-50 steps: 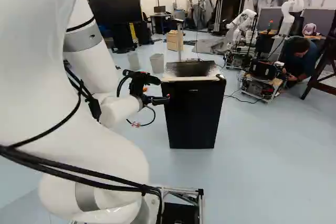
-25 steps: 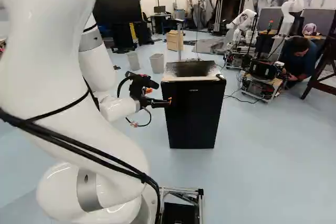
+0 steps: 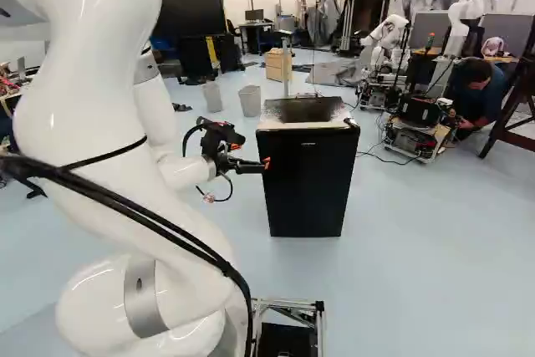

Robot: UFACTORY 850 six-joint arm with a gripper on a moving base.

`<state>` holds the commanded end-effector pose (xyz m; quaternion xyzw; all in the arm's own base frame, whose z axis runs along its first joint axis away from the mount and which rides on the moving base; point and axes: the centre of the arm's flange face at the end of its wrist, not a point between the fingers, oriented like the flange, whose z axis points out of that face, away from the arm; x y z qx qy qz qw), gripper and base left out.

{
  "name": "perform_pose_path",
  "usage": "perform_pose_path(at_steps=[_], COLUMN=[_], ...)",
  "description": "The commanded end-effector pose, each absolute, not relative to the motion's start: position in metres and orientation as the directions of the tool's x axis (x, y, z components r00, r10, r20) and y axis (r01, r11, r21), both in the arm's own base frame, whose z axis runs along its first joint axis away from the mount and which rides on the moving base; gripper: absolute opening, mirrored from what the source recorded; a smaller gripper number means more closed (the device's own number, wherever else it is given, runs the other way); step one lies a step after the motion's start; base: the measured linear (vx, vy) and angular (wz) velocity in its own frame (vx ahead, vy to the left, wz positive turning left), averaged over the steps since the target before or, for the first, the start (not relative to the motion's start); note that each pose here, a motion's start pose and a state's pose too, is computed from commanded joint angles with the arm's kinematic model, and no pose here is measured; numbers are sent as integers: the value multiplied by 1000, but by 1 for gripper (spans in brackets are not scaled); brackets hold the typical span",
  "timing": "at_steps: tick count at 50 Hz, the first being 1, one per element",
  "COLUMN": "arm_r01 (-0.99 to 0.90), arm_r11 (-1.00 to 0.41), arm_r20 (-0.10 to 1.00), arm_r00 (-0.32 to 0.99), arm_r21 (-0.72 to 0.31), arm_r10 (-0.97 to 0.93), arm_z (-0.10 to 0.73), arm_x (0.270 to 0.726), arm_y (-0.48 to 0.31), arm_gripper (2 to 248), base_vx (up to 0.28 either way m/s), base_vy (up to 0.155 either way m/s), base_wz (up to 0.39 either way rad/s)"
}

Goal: Grab a drink from the fridge

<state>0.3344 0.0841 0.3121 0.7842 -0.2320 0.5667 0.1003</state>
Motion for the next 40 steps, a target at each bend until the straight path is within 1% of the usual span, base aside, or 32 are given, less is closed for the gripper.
perform_pose_path(at_steps=[15,40], arm_r01=[-440,-423], arm_r11=[-891,-895], arm_r20=[936,938], arm_r00=[252,233], arm_r21=[-113,-139], arm_r10=[-244,-256], arm_z=[311,308], arm_x=[347,384], arm_y=[107,141], arm_gripper=[247,247], base_vx=[0,0], base_vy=[0,0], base_wz=[0,0])
